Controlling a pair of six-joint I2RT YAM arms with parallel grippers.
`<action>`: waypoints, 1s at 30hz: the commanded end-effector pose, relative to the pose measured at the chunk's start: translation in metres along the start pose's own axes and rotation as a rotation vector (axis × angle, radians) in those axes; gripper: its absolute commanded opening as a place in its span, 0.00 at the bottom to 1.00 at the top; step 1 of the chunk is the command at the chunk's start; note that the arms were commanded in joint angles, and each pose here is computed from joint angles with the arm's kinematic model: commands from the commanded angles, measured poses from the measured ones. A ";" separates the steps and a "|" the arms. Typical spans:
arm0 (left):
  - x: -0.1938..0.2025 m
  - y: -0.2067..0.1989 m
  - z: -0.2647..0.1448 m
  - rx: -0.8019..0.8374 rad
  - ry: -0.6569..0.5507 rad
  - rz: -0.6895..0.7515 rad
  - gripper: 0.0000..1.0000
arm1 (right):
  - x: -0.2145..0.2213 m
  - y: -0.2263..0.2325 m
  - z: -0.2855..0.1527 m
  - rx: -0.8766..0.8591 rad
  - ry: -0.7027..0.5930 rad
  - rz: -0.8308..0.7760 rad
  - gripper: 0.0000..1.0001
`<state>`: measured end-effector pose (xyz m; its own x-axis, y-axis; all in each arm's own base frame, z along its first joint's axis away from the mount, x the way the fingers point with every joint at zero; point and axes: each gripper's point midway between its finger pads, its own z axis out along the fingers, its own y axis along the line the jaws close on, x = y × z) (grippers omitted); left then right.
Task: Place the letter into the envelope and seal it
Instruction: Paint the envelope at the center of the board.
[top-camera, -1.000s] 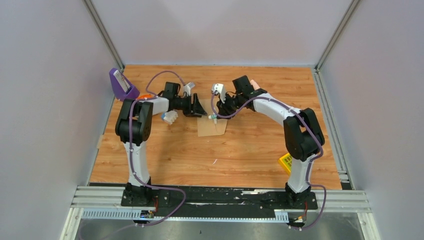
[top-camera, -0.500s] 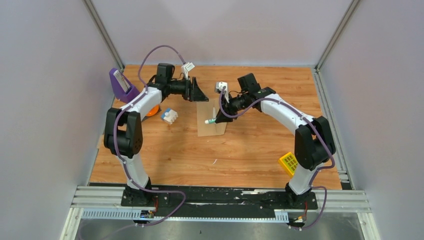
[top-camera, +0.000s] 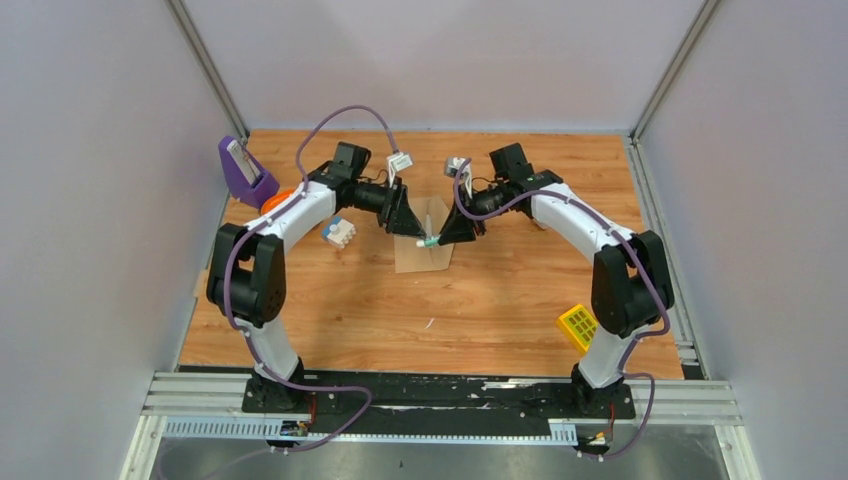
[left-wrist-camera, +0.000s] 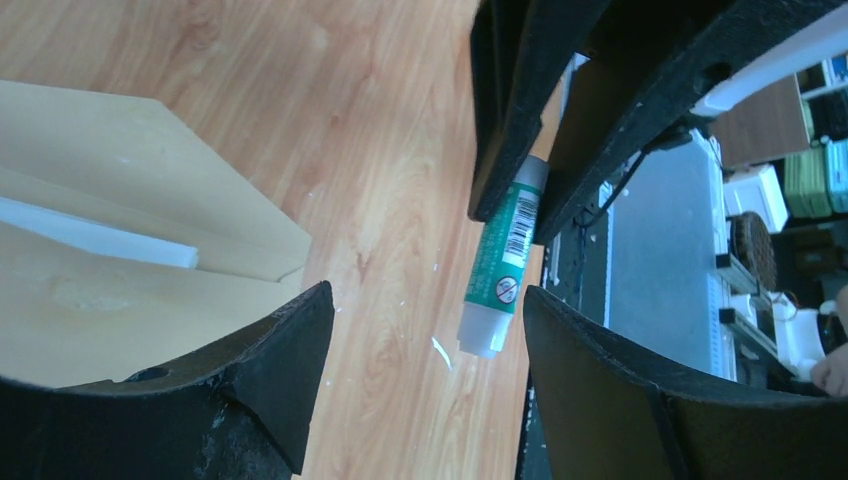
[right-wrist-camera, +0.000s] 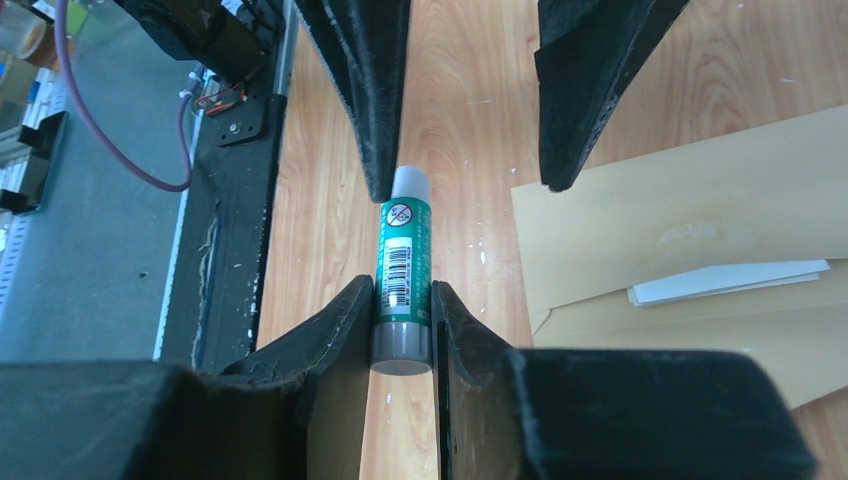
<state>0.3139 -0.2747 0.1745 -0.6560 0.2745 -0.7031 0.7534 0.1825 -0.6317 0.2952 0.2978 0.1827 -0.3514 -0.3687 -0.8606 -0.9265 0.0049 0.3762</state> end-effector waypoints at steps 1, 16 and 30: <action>-0.001 -0.040 0.006 0.100 0.050 0.133 0.78 | -0.009 0.008 0.000 -0.070 -0.027 0.011 0.00; 0.024 -0.058 0.023 0.226 0.144 0.121 0.52 | -0.003 0.007 0.001 -0.100 -0.003 0.044 0.00; 0.020 -0.054 0.026 0.212 0.132 0.114 0.11 | -0.017 0.007 -0.002 -0.098 -0.017 0.070 0.07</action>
<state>0.2610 -0.2973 0.1711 -0.5516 0.4253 -0.7175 0.7863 -0.0219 -0.6174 0.2802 0.2973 0.1777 -0.4615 -0.4003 -0.7917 -0.8548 -0.0382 0.5176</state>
